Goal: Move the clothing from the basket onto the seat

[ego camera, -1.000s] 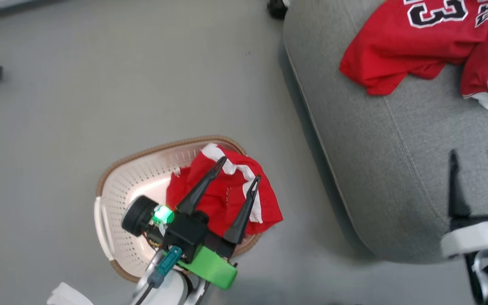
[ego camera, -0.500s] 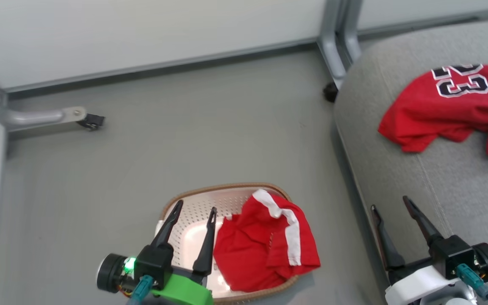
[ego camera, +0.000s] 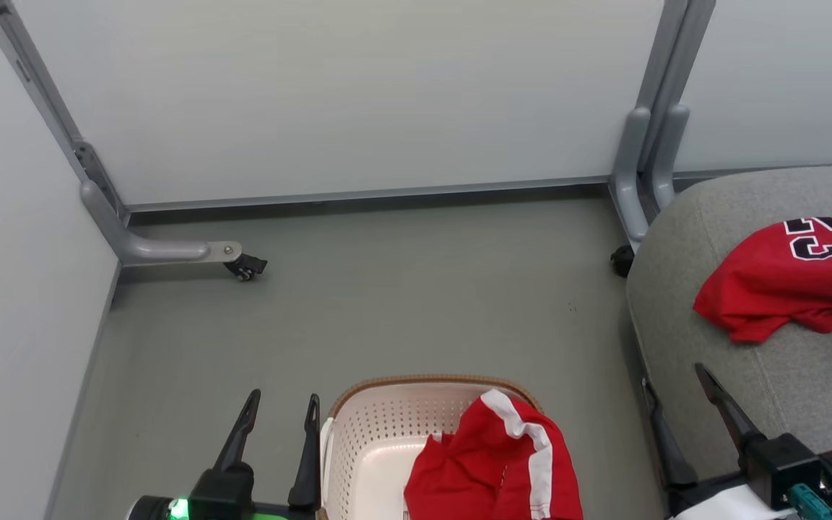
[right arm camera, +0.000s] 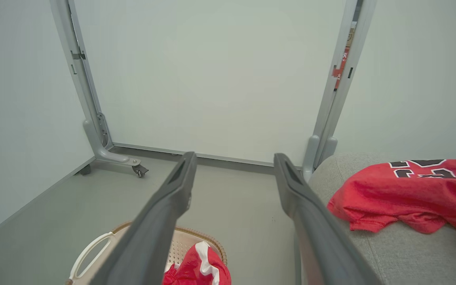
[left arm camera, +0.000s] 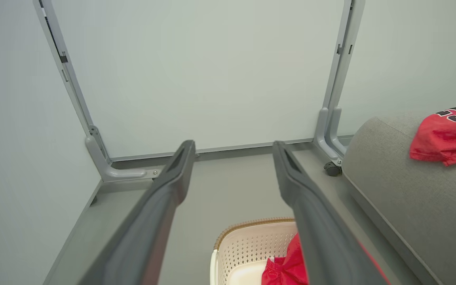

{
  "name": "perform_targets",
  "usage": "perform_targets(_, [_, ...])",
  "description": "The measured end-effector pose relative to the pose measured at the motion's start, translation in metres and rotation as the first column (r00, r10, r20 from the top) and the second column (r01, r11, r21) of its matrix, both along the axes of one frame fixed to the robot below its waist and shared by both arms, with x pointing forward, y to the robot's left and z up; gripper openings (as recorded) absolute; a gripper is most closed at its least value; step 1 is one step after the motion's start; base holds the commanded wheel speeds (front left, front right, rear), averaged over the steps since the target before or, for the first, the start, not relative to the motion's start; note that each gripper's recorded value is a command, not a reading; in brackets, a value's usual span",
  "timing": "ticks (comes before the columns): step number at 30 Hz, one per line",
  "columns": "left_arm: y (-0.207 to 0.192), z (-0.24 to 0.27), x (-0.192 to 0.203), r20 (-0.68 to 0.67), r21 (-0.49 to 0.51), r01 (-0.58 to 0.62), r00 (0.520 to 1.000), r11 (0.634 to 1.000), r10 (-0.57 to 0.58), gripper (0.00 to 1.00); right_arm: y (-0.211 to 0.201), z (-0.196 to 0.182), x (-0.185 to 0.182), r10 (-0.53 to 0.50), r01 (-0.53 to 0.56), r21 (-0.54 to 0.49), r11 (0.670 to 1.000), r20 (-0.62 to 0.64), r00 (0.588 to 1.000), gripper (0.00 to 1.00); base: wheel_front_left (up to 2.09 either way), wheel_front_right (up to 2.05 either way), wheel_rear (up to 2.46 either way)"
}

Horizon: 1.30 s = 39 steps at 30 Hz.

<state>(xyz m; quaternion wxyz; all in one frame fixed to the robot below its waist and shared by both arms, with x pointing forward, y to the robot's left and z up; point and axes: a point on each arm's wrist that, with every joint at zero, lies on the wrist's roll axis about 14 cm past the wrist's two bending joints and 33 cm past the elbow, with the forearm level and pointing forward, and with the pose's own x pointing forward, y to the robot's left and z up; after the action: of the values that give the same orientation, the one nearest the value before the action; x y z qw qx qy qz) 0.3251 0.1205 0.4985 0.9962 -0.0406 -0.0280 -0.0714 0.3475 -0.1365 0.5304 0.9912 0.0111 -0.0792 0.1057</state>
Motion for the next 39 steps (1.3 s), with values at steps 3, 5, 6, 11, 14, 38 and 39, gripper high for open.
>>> perform_targets(3, [0.004,0.003,-0.010,0.011,-0.004,-0.022,1.000,1.000,0.022,1.00,-0.005,-0.003,-0.010,-0.018,0.018,0.003,1.000,-0.008,1.000,1.00,0.00,0.00,0.00])
perform_targets(5, [0.005,0.003,-0.016,0.015,-0.006,-0.028,0.999,1.000,0.028,1.00,-0.007,-0.005,-0.015,-0.024,0.024,0.005,1.000,-0.013,1.000,1.00,0.00,0.00,0.00])
perform_targets(6, [0.005,0.003,-0.019,0.016,-0.007,-0.031,0.999,0.999,0.031,1.00,-0.008,-0.005,-0.017,-0.027,0.028,0.007,1.000,-0.013,1.000,1.00,0.00,0.00,0.00])
perform_targets(11, [0.004,0.004,-0.027,0.021,-0.011,-0.035,0.999,0.999,0.036,1.00,-0.012,-0.007,-0.027,-0.041,0.041,0.011,0.999,-0.017,0.999,1.00,0.00,0.00,0.00])
perform_targets(14, [0.004,0.005,-0.028,0.025,-0.011,-0.038,0.999,0.999,0.038,1.00,-0.012,-0.007,-0.029,-0.041,0.041,0.013,0.999,-0.017,0.999,1.00,0.00,0.00,0.00])
perform_targets(38, [0.004,0.003,-0.030,0.020,-0.010,-0.036,0.999,0.999,0.036,1.00,-0.012,-0.008,-0.032,-0.043,0.043,0.040,0.998,-0.022,0.999,1.00,0.00,0.00,0.00])
perform_targets(39, [0.004,0.003,-0.030,0.020,-0.011,-0.033,0.999,0.999,0.033,1.00,-0.012,-0.008,-0.032,-0.043,0.044,0.040,0.998,-0.022,0.999,1.00,0.00,0.00,0.00])
